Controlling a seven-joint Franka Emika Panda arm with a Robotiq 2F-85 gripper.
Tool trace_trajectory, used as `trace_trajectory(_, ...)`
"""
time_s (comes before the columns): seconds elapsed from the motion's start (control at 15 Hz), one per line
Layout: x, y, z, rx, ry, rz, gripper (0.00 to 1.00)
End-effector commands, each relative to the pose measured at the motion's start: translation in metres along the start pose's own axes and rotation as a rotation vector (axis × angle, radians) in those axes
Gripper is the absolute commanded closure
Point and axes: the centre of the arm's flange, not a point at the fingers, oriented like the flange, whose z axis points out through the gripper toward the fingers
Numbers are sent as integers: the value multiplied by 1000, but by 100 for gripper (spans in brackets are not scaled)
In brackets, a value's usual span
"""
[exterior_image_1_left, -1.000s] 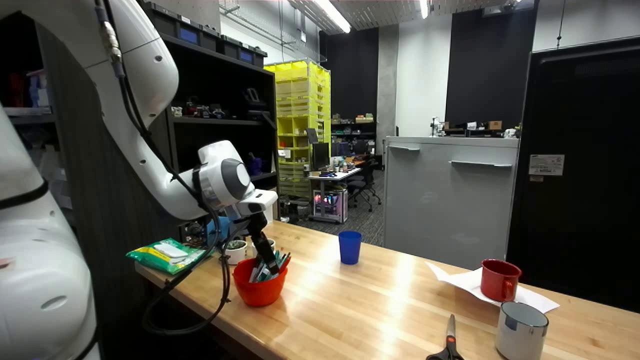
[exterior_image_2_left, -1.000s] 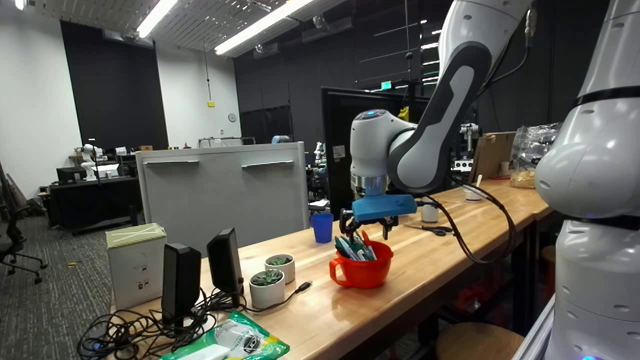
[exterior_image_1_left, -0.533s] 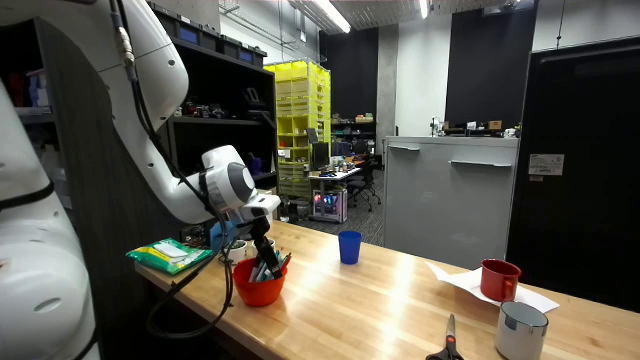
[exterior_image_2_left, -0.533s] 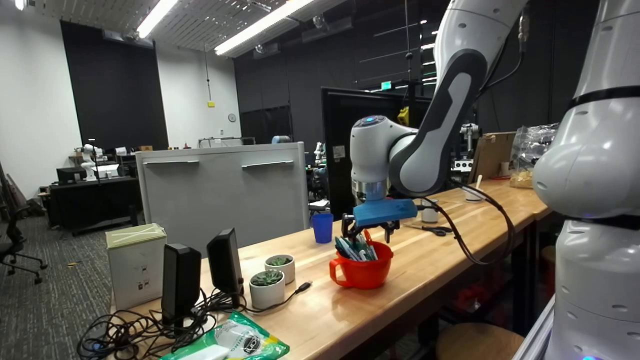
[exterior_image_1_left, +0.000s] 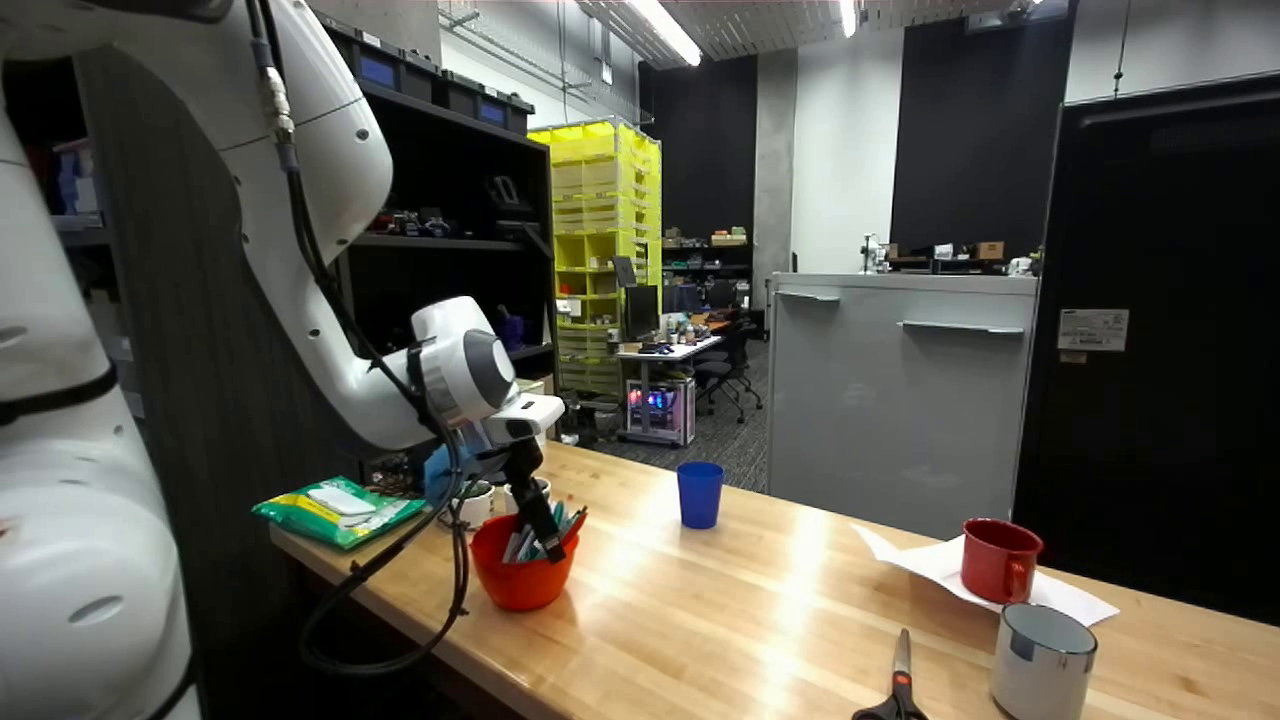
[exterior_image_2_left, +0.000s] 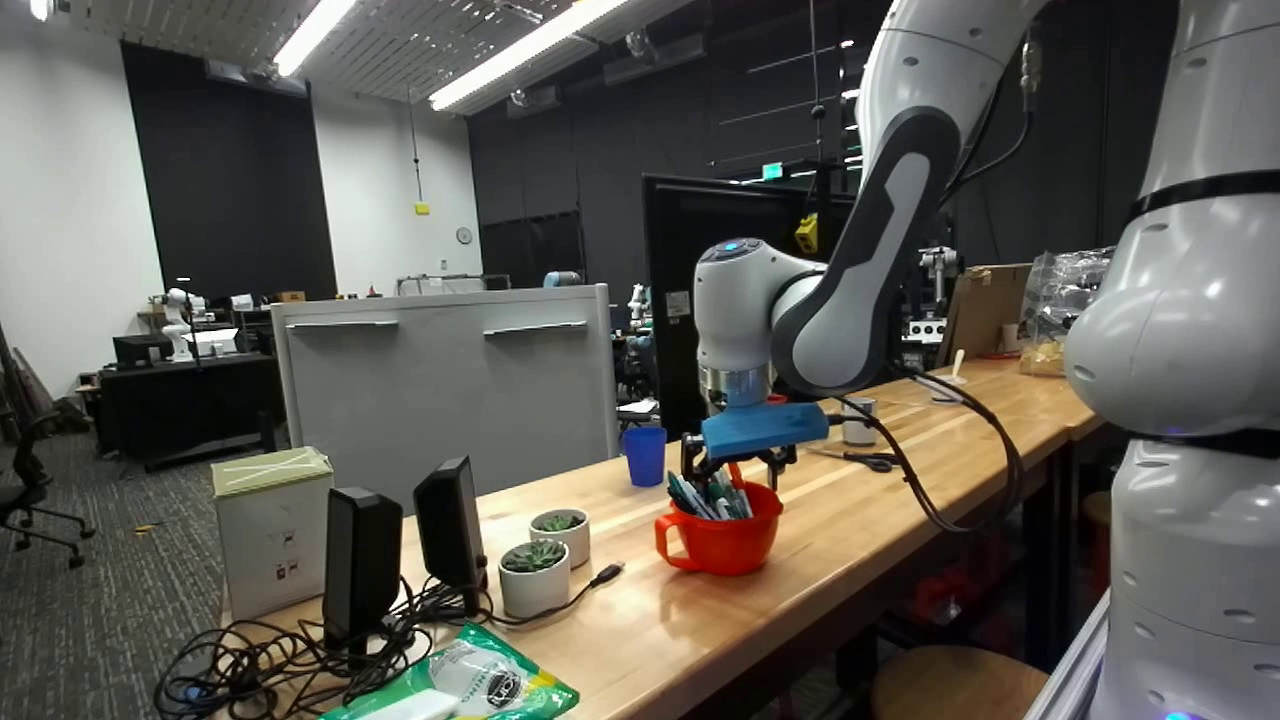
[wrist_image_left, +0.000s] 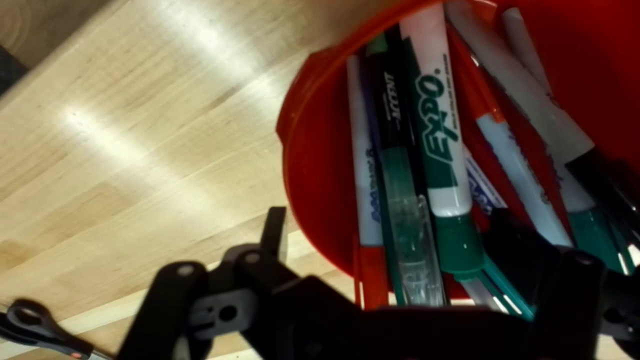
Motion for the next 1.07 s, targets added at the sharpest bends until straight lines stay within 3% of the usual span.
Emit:
trace_trajectory(0.0, 0, 2, -3, -33, 34, 4, 0)
trace_trajectory(0.53, -7, 3, -11, -84, 11, -50, 0)
trace_trajectory(1.0, -11, 18, -24, -231, 22, -68, 0)
